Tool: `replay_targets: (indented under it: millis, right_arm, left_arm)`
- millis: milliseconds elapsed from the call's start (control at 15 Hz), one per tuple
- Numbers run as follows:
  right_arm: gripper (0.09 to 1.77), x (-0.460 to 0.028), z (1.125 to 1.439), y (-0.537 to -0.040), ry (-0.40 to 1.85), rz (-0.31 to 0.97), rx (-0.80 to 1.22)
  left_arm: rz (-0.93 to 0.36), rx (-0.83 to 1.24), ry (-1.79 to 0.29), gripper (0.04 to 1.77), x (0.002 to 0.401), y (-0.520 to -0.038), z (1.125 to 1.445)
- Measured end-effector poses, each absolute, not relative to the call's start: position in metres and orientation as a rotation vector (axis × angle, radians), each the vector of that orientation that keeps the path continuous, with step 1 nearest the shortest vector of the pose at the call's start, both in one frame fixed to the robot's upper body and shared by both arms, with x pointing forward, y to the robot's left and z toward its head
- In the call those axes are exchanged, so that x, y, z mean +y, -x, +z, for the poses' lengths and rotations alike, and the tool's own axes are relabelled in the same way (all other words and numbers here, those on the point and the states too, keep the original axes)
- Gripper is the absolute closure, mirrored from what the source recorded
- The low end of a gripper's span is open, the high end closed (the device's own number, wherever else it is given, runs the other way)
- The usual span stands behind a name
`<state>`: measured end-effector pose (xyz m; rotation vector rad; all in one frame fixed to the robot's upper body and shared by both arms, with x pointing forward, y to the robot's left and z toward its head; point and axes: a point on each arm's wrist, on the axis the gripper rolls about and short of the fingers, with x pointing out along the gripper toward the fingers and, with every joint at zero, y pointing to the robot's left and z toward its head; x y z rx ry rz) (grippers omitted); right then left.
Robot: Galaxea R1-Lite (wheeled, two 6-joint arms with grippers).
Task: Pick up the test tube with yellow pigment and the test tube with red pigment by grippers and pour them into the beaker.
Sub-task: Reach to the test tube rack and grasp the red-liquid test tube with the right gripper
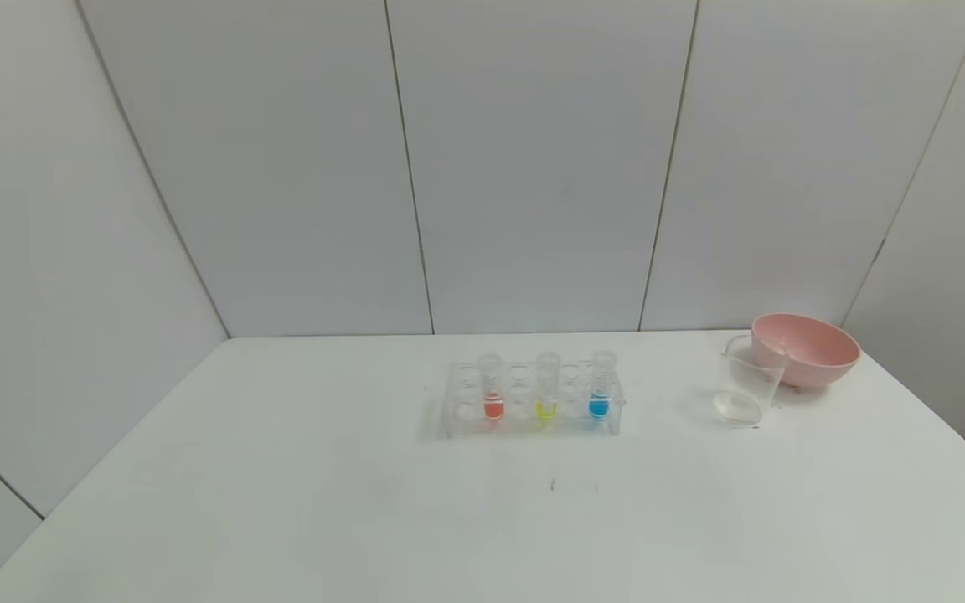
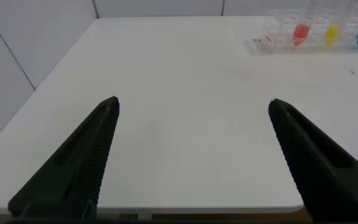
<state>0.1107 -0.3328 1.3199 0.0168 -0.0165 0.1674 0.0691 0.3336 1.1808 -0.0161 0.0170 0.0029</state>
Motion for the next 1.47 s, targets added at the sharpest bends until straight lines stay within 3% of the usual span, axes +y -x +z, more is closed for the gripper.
replay_targets:
  millis: [467,933,1467]
  right_arm:
    - [0.15,-0.32,1.36,-0.181,-0.036,0.221,0.11]
    - [0.15,-0.253,1.347,-0.222,-0.087,0.25,0.225]
    - [0.15,-0.17,1.319,-0.241,-0.027,0.379,0.381]
  left_arm:
    - [0.003,0.017,0.017,0.09,0.334,-0.069,1.181]
    - [0.003,0.017,0.017,0.09,0.334,-0.069,1.181]
    - [0.002,0.017,0.017,0.09,0.334,-0.069,1.181]
